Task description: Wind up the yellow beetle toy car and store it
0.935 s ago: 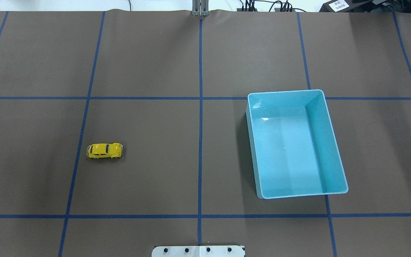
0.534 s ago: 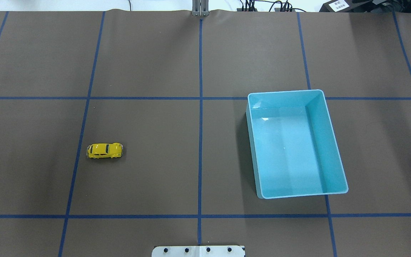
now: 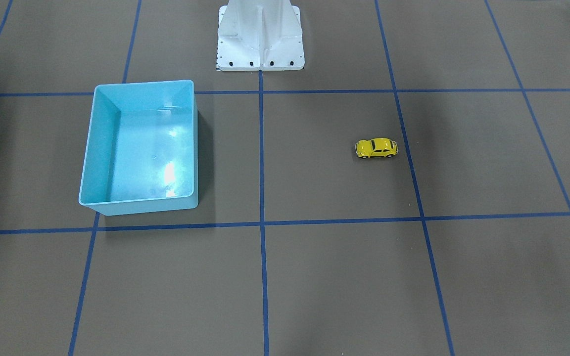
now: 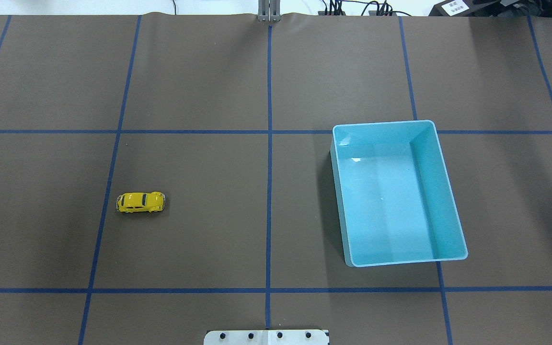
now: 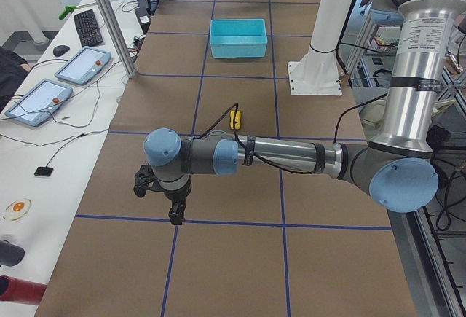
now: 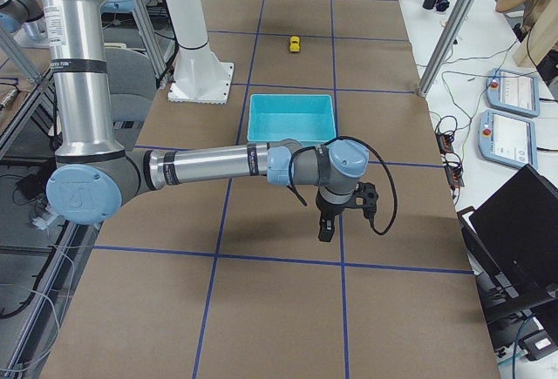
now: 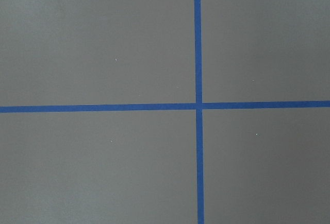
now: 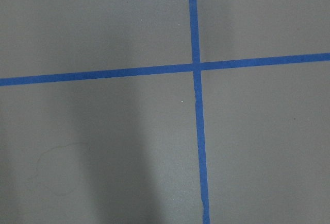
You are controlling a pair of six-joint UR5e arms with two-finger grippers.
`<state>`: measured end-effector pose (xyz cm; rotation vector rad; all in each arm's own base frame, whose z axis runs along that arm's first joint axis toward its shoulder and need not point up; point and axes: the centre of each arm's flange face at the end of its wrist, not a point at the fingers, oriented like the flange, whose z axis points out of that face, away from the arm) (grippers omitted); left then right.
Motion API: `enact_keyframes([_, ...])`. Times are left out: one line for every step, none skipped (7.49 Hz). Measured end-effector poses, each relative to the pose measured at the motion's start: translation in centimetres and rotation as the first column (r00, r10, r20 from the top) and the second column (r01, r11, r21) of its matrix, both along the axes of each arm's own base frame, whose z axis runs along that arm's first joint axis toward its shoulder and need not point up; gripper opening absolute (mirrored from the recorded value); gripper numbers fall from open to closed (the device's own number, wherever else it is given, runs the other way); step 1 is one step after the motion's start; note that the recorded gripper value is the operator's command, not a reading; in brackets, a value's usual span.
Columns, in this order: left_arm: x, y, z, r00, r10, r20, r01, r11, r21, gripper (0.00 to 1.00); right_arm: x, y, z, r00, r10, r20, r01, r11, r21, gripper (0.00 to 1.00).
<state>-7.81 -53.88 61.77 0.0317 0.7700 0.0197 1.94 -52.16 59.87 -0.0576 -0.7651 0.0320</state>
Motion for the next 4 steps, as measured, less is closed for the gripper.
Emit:
enact_keyframes([0.0, -0.1, -0.1, 1.000, 0.002, -0.002, -0.002, 1.000, 0.005, 1.00, 0.1, -0.1, -0.1, 1.000, 0.001, -0.009, -0.001, 1.000, 0.002, 1.00])
enact_keyframes([0.0, -0.1, -0.3, 1.000, 0.003, -0.003, -0.003, 1.000, 0.008, 1.00, 0.1, -0.1, -0.1, 1.000, 0.002, -0.015, -0.002, 1.000, 0.003, 1.00])
enact_keyframes([0.0, -0.2, -0.7, 1.000, 0.004, -0.002, -0.004, 1.000, 0.016, 1.00, 0.2, 0.1, -0.1, 1.000, 0.002, -0.017, -0.002, 1.000, 0.005, 1.00])
enact_keyframes([0.1, -0.2, -1.6, 1.000, 0.006, 0.000, -0.006, 0.999, 0.034, 1.00, 0.2, 0.2, -0.2, 1.000, 0.001, -0.024, -0.001, 1.000, 0.010, 1.00])
